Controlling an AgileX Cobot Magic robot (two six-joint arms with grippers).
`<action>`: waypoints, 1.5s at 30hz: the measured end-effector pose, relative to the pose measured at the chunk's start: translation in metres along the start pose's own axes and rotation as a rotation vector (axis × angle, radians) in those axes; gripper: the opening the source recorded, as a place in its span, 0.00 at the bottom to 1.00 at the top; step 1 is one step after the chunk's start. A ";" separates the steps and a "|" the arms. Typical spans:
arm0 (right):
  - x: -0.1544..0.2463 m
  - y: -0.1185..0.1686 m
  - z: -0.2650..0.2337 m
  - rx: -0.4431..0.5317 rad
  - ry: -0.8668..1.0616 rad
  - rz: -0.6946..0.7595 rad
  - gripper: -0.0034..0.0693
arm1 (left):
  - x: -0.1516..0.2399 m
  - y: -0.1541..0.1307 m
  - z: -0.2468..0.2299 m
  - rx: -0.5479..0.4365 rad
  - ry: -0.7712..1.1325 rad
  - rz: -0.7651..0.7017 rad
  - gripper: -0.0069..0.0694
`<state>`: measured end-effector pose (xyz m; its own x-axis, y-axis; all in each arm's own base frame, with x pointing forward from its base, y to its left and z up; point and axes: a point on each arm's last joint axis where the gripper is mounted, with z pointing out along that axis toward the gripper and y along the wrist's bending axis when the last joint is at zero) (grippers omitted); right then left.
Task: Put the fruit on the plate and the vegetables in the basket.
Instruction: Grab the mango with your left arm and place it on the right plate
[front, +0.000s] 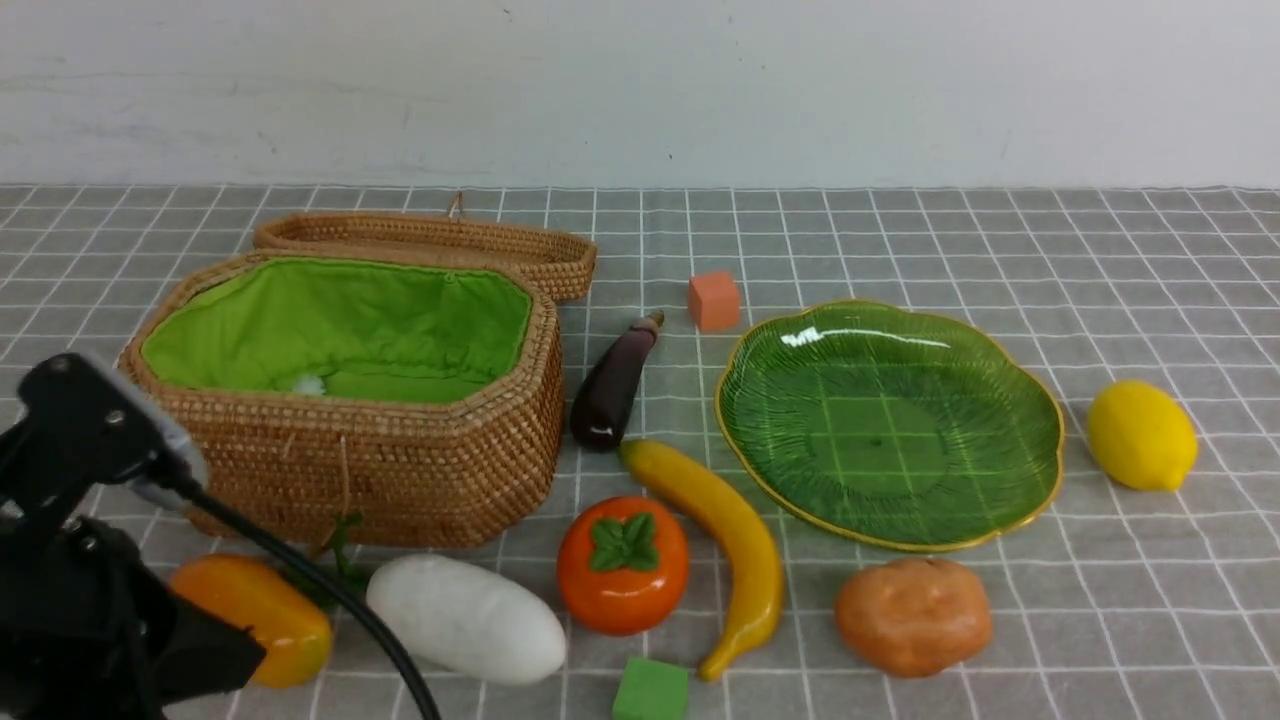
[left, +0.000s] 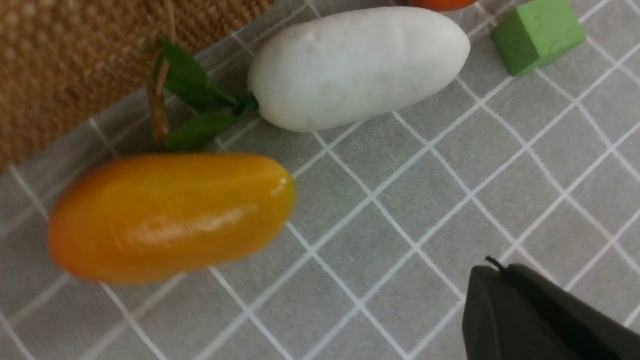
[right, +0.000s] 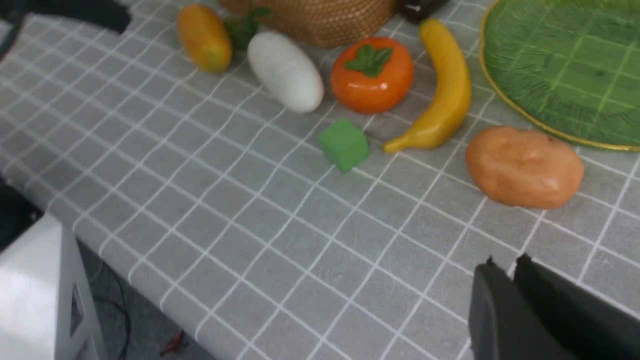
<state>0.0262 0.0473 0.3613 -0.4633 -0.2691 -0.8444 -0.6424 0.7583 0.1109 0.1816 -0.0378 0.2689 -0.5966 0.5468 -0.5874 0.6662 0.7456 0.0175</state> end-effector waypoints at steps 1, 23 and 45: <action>-0.003 0.002 -0.003 -0.005 0.002 -0.030 0.13 | -0.001 0.007 0.008 -0.005 0.021 0.080 0.08; 0.000 0.002 0.000 -0.026 0.027 -0.066 0.15 | -0.004 0.048 0.086 -0.102 0.362 0.896 0.92; -0.002 0.001 0.000 -0.014 0.007 -0.071 0.15 | 0.012 0.052 0.119 0.006 0.453 0.835 0.79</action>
<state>0.0265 0.0483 0.3627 -0.4208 -0.3262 -0.8465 -0.6824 0.7287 0.0584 0.2621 -0.0374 0.1663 -0.0428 0.9989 -0.0172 0.9575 0.0459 0.2848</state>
